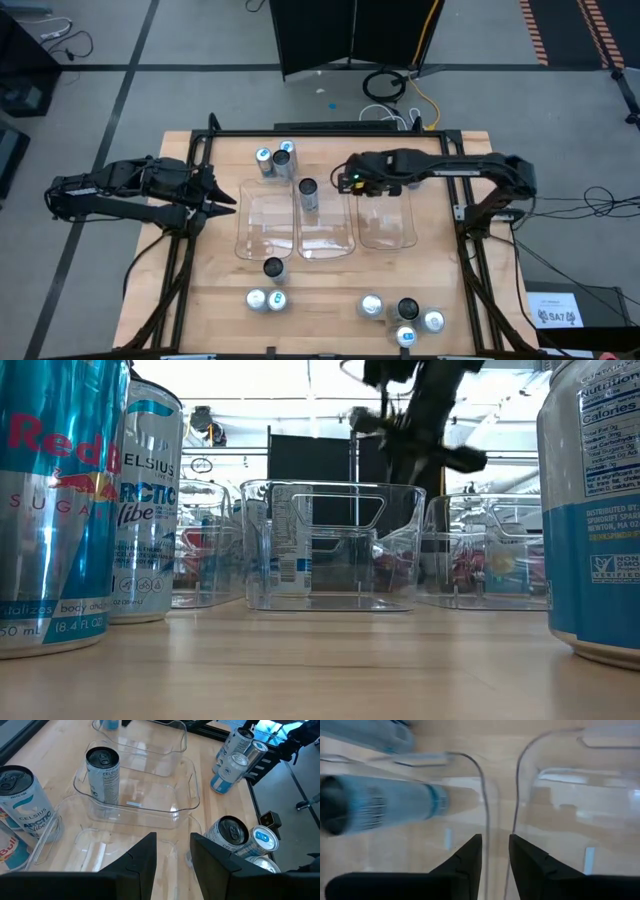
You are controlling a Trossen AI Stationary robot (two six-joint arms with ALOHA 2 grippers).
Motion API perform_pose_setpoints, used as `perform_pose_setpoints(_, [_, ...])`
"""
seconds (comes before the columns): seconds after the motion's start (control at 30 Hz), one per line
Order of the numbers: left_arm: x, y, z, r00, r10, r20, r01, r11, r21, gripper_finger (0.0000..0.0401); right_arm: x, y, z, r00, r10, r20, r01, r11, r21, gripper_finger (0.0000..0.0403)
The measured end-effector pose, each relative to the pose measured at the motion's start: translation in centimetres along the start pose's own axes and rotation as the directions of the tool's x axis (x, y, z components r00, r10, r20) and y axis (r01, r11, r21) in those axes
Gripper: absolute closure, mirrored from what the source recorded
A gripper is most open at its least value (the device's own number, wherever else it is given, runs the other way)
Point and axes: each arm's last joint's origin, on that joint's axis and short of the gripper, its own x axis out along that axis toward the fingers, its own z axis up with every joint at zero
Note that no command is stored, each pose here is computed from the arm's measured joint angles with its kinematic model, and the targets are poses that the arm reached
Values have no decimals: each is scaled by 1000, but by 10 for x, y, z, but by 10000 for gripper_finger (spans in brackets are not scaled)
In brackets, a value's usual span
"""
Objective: Sort soda cans
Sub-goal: Move the bottom transparent bin to the middle right of the table, then put the top blue-white soda can into the right transparent bin
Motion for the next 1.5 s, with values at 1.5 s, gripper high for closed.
perform_pose_setpoints(1.5, [0, 1, -3, 999, 30, -26, -30, 1000, -3, 273, -75, -42, -45, 989, -137, 51, 136, 991, 15, 167])
